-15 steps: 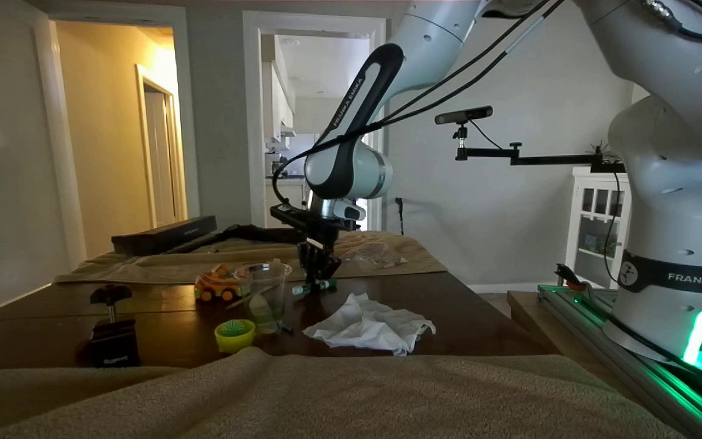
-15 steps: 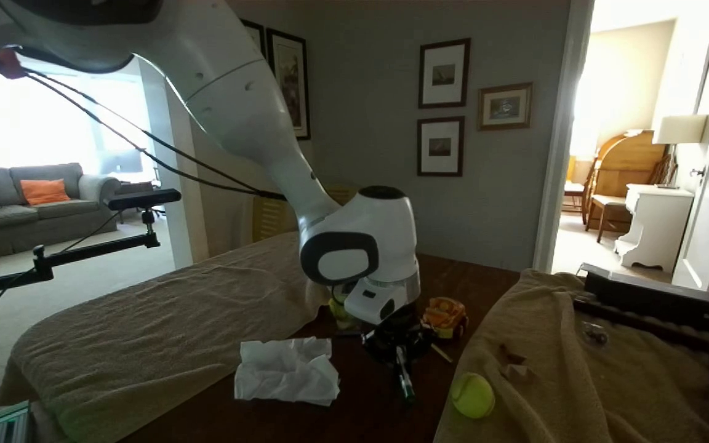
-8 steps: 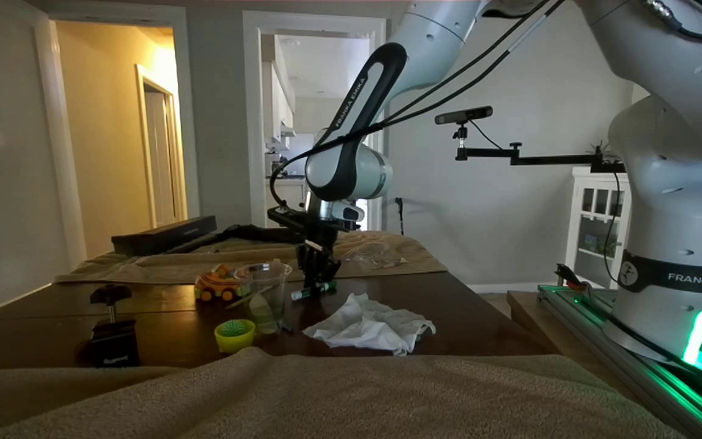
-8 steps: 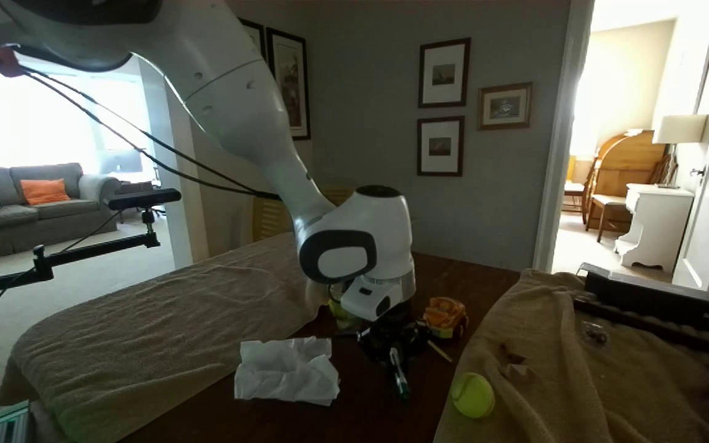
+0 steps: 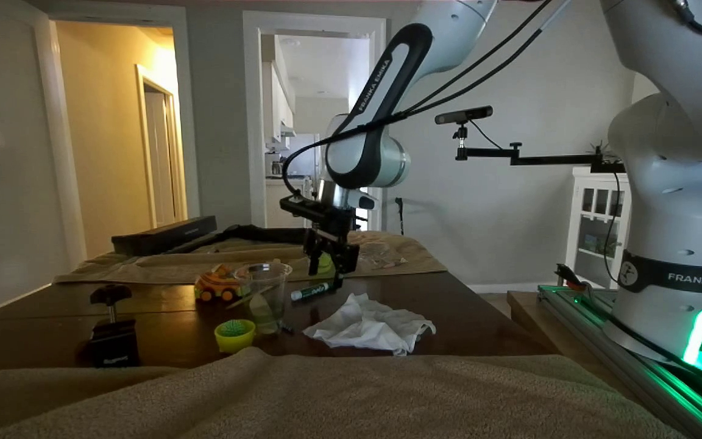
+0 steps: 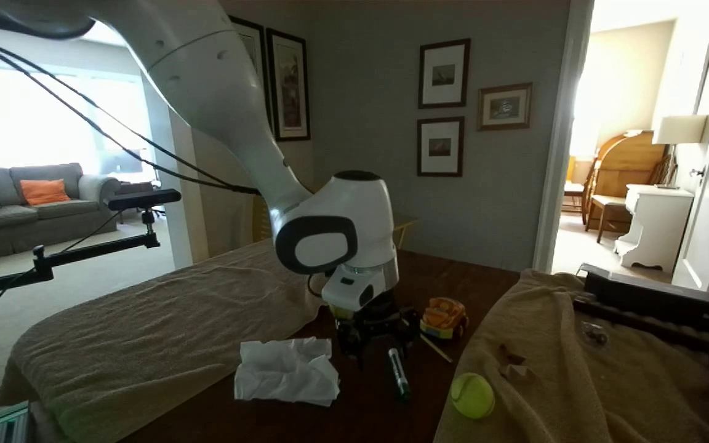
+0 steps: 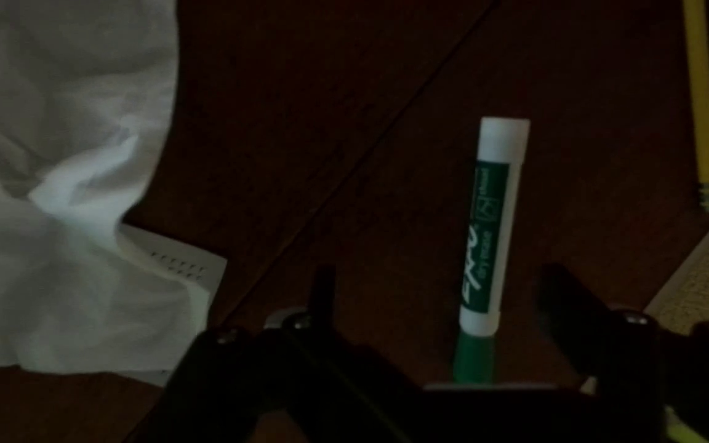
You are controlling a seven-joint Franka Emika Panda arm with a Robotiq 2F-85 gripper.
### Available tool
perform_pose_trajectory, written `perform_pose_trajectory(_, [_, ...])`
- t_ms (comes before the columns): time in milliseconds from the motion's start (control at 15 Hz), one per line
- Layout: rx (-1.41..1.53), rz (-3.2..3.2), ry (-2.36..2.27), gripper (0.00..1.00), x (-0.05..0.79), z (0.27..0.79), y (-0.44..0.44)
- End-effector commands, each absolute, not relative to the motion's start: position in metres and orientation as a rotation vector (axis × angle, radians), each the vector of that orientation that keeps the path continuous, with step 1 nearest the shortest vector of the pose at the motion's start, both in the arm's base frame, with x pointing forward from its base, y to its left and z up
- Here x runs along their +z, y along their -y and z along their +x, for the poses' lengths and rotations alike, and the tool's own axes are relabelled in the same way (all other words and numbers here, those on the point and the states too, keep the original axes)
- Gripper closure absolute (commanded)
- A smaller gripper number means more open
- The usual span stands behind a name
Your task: Make the cap of the green marker face the right
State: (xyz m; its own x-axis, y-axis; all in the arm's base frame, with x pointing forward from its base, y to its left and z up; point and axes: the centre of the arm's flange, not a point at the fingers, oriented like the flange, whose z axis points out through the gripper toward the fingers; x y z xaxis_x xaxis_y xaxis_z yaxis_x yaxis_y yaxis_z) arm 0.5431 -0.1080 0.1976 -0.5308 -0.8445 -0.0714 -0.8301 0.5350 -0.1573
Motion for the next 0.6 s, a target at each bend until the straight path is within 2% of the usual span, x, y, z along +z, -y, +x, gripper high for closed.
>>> perform_pose_trajectory(0, [-0.206, -1.6, -2.502, 0.0, 0.251, 0.497, 0.1])
perform_pose_trajectory(533, [-0.02, -2.071, -2.08, 0.0, 0.312, 0.468, 0.102])
